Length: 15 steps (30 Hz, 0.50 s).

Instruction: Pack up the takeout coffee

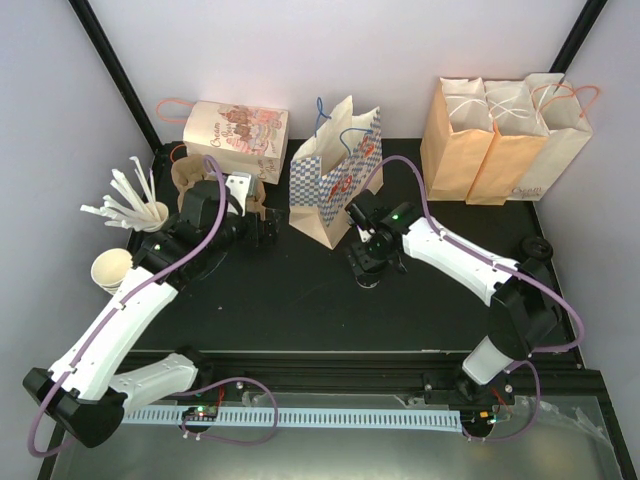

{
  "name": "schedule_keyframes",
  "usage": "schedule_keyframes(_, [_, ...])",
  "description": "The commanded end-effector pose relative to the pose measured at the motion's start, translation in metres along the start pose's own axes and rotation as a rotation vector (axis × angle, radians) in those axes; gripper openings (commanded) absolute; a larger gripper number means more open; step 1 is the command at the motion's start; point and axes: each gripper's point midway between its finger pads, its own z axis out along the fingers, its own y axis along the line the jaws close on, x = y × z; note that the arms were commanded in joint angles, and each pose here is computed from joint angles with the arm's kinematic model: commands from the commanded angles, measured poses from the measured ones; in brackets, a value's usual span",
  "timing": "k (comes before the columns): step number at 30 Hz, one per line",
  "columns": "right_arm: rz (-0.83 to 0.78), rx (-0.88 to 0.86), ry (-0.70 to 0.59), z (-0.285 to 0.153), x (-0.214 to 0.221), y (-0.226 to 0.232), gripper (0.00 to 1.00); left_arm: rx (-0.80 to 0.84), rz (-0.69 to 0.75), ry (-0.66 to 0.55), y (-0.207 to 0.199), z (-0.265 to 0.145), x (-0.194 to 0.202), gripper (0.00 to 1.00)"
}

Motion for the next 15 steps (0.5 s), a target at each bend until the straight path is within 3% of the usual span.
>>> schedule_keyframes(1, [0.006,0.018,-0.013,-0.004,-0.006,-0.001,0.89,-0.014,0.011,0.005,0.005,-0.001,0.002,0.99])
schedule_keyframes(11, [0.004,0.029,-0.014,-0.003,-0.006,-0.002,0.82,-0.023,0.013,0.011,0.008,0.002,0.005,0.99])
schedule_keyframes(15, [0.016,0.016,-0.097,-0.025,-0.015,-0.003,0.79,-0.034,0.008,0.014,0.014,0.011,0.003,0.99])
